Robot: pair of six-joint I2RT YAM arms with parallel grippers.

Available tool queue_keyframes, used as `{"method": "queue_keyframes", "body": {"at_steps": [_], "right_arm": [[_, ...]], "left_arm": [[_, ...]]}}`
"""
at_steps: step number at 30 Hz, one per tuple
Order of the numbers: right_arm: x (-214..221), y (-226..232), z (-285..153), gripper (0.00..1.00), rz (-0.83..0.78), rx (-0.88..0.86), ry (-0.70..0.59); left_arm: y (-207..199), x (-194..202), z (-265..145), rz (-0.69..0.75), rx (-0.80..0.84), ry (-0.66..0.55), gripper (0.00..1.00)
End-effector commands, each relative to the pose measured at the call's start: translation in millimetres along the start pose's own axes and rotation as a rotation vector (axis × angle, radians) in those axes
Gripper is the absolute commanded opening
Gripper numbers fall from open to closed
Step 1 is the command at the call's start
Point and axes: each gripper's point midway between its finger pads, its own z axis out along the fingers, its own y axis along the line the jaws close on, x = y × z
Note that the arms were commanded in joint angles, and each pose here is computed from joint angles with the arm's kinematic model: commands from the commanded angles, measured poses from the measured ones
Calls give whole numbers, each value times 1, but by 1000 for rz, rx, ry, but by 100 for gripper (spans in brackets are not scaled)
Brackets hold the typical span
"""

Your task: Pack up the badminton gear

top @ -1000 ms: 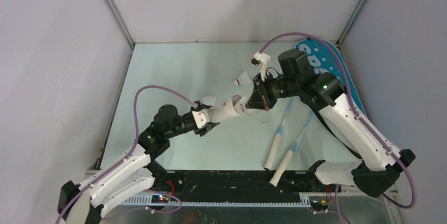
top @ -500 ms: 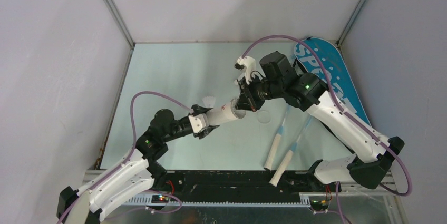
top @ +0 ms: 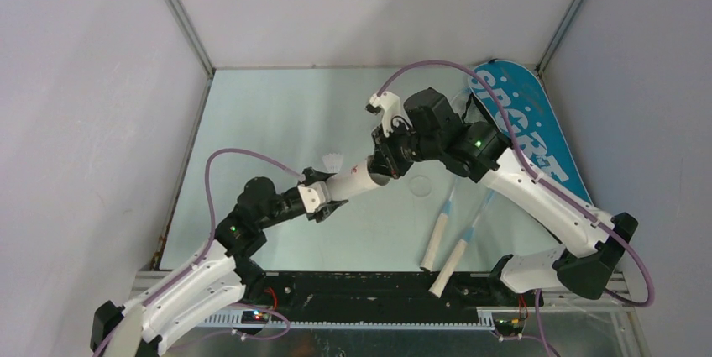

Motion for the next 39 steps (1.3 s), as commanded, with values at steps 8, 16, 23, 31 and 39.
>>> {"method": "queue_keyframes", "body": {"at_steps": [8,16,23,31,39], "right_arm": [[-39,8,-27,36,-98,20,-177],[-53,18,-78,62,-141,-20,-317],[-70,-6,-126,99,-62,84,-546],[-40,-83,-95,99,92,249,-490],[29,-149,19,99,-124,216,-202]], "left_arm": [[-1,-22,-6,14,-19,-104,65],[1,-23,-7,17,-32,-104,65],[33,-35,-14,-38,-220,-151,63],[72,-64,-41,-171,-487,-336,66],[99,-59,-82,-322,-758,-549,67]]}}
